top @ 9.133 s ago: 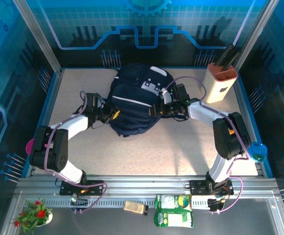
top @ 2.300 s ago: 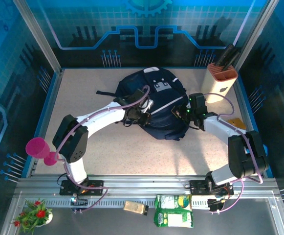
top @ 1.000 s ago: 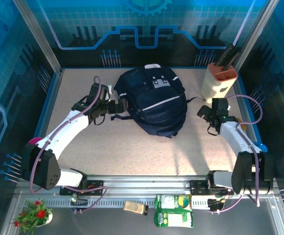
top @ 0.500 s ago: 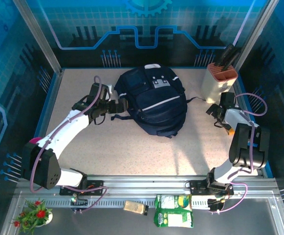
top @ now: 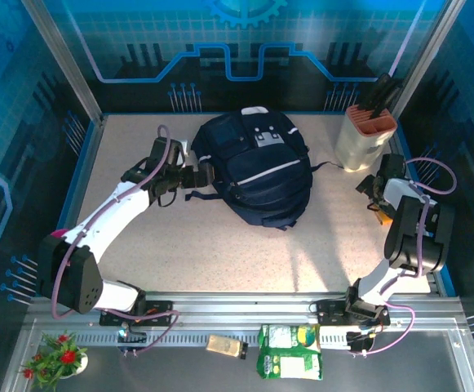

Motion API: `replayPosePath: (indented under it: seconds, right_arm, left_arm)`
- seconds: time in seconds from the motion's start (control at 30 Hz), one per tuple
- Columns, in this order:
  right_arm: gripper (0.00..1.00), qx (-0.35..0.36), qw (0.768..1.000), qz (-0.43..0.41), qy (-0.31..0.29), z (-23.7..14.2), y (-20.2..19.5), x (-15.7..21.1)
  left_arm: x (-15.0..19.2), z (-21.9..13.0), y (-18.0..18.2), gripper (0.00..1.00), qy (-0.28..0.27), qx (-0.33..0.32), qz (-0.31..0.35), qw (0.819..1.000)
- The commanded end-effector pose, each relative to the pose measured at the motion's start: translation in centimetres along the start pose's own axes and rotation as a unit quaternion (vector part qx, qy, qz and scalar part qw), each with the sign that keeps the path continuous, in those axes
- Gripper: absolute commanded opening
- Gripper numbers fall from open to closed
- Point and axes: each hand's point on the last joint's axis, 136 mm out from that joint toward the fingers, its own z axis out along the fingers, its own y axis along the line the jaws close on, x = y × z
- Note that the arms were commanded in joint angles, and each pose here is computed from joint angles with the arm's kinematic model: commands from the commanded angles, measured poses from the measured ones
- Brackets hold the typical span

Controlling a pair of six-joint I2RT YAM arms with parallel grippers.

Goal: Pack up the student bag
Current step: Move the personal item to the middle-right of the table.

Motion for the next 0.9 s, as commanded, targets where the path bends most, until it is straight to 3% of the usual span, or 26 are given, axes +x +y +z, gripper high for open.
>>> replayPosePath:
  seconds: [0.0,0.23,0.53,0.7,0.87]
  right_arm:
    - [1.0,-0.029,0.999,-0.002,0.027,0.9,0.6,0.9]
    - [1.0,-0.066,0.995,0.017,0.075,1.1,1.7,2.8]
    - [0.98,-0.142,0.981,0.014,0.129,-1.7,4.9,7.0]
    - [0.98,-0.187,0.962,-0.017,0.197,-3.5,8.1,13.0]
    - [0.96,-0.212,0.949,-0.046,0.228,-5.8,10.9,18.0]
  left_arm:
    - [-0.8,-0.2,-0.1,0.99,0.0,0.006,-0.009,1.0]
    - [-0.2,0.3,-0.5,0.99,0.016,0.017,-0.012,1.0]
    - [0.2,1.4,-2.0,0.99,0.04,0.058,-0.026,0.997]
    - [0.6,2.3,-3.2,0.99,0.053,0.085,-0.033,0.994]
    - [1.3,3.0,-4.5,0.99,0.065,0.097,-0.022,0.993]
